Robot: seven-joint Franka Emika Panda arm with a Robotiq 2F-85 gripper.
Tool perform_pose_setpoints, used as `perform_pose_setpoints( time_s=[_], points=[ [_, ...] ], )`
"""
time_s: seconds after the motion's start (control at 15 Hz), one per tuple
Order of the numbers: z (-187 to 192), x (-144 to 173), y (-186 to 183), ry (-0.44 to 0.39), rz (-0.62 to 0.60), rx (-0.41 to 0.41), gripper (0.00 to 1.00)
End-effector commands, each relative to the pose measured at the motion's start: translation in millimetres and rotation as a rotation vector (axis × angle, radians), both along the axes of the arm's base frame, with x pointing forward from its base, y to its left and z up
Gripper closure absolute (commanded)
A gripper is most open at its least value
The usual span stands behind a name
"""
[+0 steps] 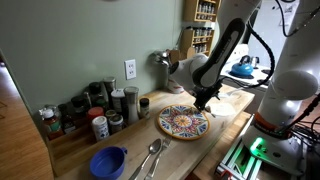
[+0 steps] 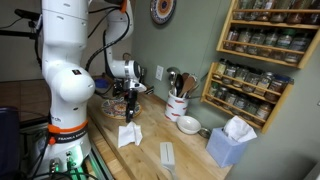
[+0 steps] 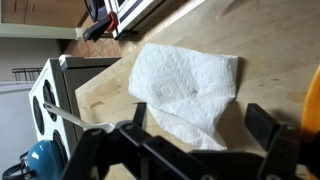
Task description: Put the paper towel on the orange tray
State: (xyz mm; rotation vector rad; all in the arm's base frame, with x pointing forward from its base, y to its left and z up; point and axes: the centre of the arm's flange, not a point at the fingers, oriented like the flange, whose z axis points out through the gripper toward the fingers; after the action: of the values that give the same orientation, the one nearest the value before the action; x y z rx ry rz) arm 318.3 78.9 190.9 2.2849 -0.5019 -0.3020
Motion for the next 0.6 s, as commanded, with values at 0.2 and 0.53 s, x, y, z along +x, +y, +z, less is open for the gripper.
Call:
perform_pose_setpoints(
  time_s=[0.2,0.53],
  points=[
    [-29,17,-16,-0.001,-0.017,-0.072,0.04],
    [-29,22,-29,0.002,-0.031,-0.079,0.46]
  ],
)
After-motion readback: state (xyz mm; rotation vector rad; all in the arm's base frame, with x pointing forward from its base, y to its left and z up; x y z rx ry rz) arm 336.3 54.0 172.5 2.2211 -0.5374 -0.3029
